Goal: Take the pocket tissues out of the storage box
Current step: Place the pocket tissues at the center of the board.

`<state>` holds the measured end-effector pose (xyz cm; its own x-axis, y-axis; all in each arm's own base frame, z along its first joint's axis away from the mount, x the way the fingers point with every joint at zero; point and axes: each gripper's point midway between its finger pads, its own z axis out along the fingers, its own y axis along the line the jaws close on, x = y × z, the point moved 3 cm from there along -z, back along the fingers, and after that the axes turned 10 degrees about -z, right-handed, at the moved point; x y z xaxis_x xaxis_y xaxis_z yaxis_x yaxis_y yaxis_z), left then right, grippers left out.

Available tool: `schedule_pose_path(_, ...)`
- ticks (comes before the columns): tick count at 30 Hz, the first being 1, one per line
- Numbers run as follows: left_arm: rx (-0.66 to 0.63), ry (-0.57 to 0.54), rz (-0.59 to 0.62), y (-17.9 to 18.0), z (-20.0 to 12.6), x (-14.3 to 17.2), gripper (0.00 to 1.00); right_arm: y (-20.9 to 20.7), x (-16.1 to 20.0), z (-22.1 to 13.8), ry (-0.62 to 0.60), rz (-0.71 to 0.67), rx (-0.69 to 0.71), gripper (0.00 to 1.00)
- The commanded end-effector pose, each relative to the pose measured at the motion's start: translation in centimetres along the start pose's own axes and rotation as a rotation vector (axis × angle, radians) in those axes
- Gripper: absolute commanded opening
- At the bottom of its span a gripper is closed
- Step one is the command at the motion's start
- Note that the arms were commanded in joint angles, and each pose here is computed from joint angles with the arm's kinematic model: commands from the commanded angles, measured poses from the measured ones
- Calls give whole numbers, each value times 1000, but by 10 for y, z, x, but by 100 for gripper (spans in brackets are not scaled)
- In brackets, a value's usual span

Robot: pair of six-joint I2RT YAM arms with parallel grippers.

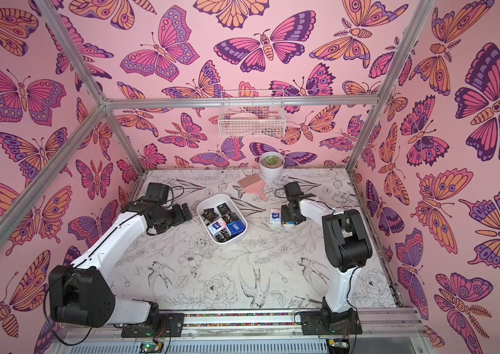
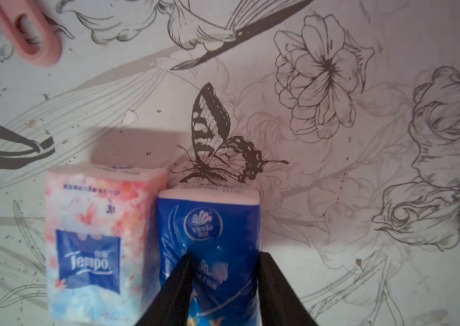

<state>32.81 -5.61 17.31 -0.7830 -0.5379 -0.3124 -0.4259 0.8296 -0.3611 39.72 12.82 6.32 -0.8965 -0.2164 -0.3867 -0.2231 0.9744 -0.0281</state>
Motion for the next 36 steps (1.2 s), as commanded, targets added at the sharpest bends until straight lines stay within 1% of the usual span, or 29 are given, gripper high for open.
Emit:
schedule_pose_path(1, -1, -10, 4, -1, -6, 0, 100, 0, 13, 17, 56, 15, 2, 41)
schedule_pose_path(5, 0, -14, 2, -1, -8, 0, 100, 0, 9, 16, 46, 16, -1, 41)
schedule_pose_path(10, 0, -11, -2, 0, -8, 1, 100, 2, 0, 6, 30, 6, -11, 42)
schedule_pose_path(20, 3, -17, -4, -2, -10, -1, 100, 0, -15, -30, -46, 6, -18, 49)
schedule_pose_path(25, -3, -12, -3, -1, -8, 0, 100, 6, -24, -49, -80, -22, -45, 53)
schedule_pose_path(28, -11, -5, -1, 0, -6, 2, 100, 28, -30, -64, -112, -77, -112, 55)
schedule_pose_path(30, -22, 2, 0, 1, -2, 3, 100, 55, -36, -76, -147, -142, -172, 57)
schedule_pose_path(33, -36, 20, 8, 0, 5, 6, 100, 104, -42, -93, -192, -267, -225, 59)
schedule_pose_path(36, -41, 34, 20, -4, 10, 9, 100, 157, -41, -105, -214, -423, -270, 61)
